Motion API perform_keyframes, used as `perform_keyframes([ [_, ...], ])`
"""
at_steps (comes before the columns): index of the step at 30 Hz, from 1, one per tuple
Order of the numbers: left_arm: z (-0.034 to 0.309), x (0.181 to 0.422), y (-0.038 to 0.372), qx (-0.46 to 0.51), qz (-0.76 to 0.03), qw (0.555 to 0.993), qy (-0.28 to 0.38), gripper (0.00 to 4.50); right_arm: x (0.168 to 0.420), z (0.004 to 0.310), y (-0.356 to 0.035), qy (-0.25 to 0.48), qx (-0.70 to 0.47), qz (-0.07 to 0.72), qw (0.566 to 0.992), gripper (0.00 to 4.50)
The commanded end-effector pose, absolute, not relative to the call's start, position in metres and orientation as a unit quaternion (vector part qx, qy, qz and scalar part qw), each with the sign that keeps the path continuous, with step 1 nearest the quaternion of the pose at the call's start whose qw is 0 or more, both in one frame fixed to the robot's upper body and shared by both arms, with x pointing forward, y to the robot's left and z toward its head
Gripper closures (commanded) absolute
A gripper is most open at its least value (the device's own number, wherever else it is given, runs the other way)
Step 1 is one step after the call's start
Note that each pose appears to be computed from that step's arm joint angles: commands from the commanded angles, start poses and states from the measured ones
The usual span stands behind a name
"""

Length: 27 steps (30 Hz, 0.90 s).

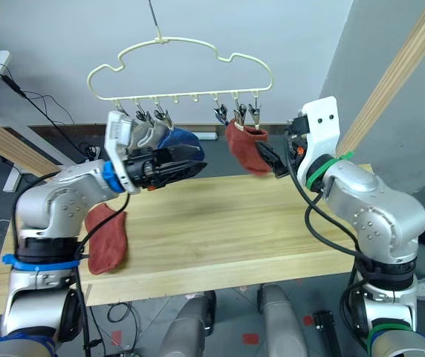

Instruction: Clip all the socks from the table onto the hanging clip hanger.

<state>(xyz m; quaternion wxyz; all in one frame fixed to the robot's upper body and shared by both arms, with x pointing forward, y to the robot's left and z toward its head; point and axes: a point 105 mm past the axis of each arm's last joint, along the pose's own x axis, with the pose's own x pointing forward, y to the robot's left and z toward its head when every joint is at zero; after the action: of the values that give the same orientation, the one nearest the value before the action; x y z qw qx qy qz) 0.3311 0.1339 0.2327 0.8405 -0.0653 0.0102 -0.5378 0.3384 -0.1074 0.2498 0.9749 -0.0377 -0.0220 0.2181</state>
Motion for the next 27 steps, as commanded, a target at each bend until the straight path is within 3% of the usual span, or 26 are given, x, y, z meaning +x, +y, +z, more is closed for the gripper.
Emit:
perform_keyframes([
  [1, 0.265, 0.307, 0.127, -0.036, -0.553, 0.831, -0.049, 0.01, 0.329, 0.267, -0.097, -0.091, -0.061, 0.188, 0.976, 0.00],
  [5, 0.287, 0.289, 0.122, -0.038, -0.561, 0.823, -0.083, 0.01, 0.331, 0.268, -0.093, -0.112, -0.073, 0.146, 0.980, 0.00],
  [9, 0.313, 0.284, 0.132, -0.063, -0.525, 0.841, -0.114, 0.01, 0.330, 0.274, -0.073, -0.146, -0.061, 0.130, 0.979, 0.00],
  [14, 0.311, 0.281, 0.138, -0.064, -0.501, 0.857, -0.106, 0.01, 0.332, 0.276, -0.057, -0.156, -0.034, 0.127, 0.979, 0.00],
  [18, 0.307, 0.281, 0.144, -0.067, -0.485, 0.867, -0.097, 0.01, 0.344, 0.274, -0.064, -0.165, -0.045, 0.069, 0.983, 0.00],
  [21, 0.306, 0.280, 0.142, -0.067, -0.485, 0.867, -0.095, 0.00, 0.349, 0.271, -0.064, -0.163, -0.048, 0.061, 0.984, 0.56],
  [26, 0.306, 0.280, 0.143, -0.069, -0.482, 0.868, -0.093, 0.00, 0.352, 0.271, -0.062, -0.165, -0.039, 0.054, 0.984, 2.40],
  [27, 0.306, 0.280, 0.143, -0.069, -0.481, 0.869, -0.092, 0.00, 0.353, 0.271, -0.061, -0.164, -0.039, 0.054, 0.984, 2.40],
])
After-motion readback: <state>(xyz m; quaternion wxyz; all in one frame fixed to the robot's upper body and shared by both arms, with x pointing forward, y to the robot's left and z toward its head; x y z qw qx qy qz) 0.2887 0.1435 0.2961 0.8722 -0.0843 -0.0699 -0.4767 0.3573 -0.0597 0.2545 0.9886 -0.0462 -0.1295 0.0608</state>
